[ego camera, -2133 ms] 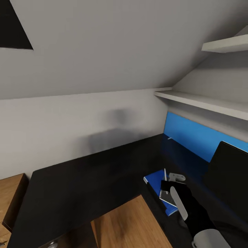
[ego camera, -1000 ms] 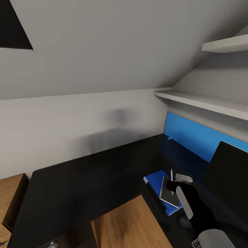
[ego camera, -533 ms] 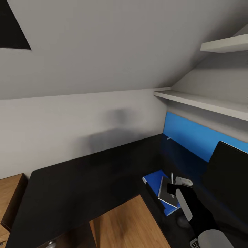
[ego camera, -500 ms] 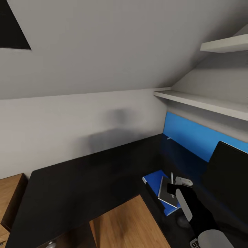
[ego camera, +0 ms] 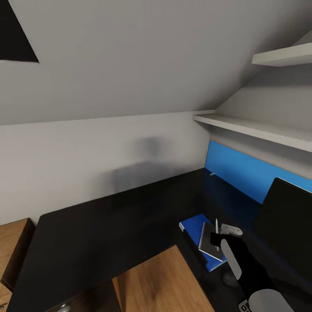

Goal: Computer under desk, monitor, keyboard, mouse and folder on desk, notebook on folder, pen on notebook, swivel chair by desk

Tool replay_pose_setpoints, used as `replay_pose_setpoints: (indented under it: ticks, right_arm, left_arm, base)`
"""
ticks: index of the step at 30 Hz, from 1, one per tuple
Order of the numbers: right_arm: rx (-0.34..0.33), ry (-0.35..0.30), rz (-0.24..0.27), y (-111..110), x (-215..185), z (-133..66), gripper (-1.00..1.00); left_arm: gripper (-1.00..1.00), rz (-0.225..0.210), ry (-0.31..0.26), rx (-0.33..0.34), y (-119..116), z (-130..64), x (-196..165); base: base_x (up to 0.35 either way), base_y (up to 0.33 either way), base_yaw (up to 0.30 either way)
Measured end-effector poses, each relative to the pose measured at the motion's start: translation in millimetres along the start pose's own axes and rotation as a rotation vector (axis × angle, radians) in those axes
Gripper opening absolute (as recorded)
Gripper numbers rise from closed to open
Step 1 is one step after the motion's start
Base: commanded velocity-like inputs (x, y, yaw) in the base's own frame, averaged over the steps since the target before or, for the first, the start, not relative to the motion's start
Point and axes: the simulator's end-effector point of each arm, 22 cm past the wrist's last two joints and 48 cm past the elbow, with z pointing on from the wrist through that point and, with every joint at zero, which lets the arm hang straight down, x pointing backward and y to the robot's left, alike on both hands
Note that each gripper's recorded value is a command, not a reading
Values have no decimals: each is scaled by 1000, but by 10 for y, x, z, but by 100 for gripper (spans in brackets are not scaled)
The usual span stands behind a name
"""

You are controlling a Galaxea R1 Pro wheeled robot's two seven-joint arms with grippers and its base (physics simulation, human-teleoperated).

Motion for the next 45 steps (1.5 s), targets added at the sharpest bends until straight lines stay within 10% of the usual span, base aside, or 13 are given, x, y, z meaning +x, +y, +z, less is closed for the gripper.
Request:
replay_pose_setpoints:
  ticks: [45]
  right_arm:
    - [-3, -19, 7, 28, 21, 168, -100]
  left_arm:
    - [100, 0, -1, 1, -29, 162, 54]
  base:
    - [0, 0, 0]
